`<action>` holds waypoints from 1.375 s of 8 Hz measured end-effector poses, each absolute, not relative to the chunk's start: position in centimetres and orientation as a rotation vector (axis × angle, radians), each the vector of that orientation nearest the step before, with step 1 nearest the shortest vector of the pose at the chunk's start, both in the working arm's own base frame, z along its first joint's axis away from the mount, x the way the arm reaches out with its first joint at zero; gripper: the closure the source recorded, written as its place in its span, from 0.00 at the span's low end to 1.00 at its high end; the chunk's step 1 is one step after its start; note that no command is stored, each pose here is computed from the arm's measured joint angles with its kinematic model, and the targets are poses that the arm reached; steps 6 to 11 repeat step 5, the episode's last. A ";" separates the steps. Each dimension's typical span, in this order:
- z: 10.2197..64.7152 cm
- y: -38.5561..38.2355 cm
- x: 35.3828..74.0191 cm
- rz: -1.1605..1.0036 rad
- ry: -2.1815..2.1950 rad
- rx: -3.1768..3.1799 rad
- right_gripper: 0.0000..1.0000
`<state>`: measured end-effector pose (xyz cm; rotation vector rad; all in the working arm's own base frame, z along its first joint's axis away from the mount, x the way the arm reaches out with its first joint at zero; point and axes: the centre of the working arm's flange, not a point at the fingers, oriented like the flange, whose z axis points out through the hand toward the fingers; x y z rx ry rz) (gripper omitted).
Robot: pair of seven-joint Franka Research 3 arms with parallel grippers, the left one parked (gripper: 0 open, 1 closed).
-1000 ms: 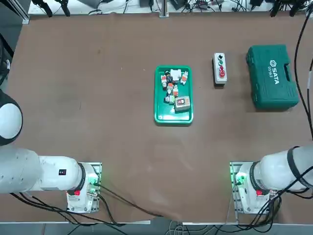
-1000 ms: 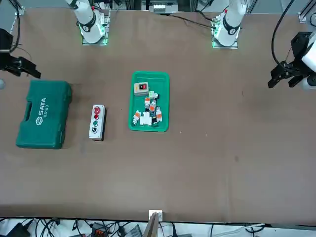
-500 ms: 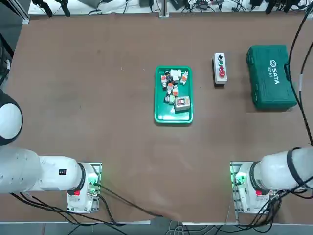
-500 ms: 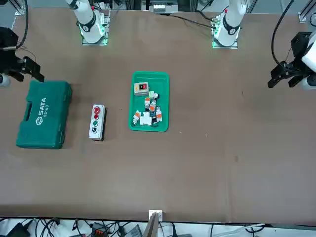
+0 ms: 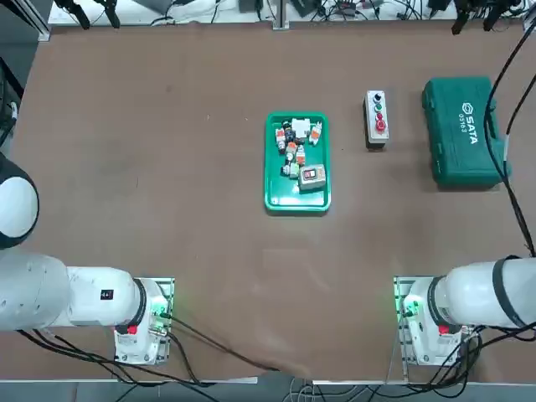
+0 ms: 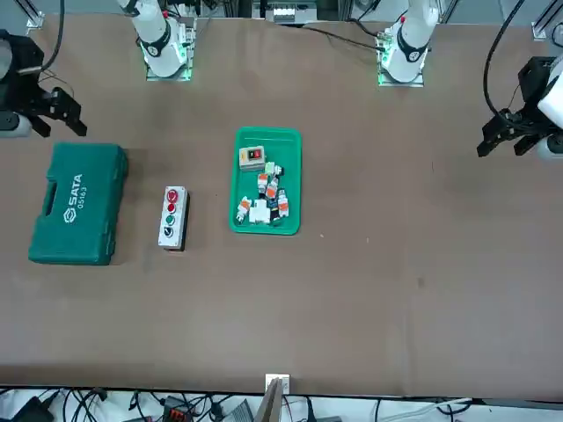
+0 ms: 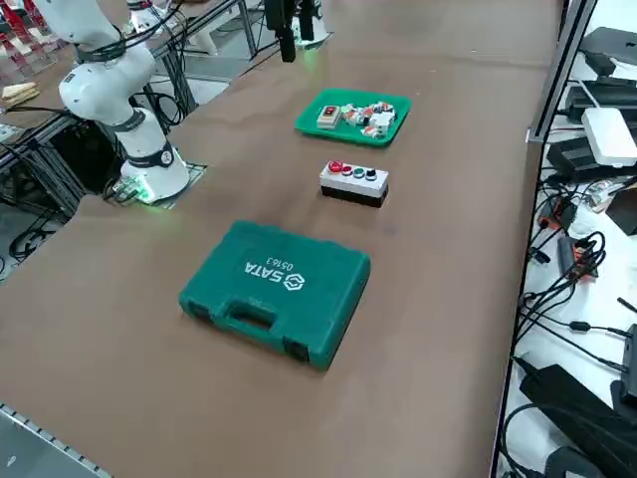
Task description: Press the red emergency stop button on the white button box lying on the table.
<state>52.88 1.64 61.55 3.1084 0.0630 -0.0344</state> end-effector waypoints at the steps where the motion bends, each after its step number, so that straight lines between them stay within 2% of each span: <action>1: 61.6 1.6 52.8 -0.038 0.063 3.109 0.00; 11: 61.9 0.7 52.6 -0.068 0.046 3.111 0.00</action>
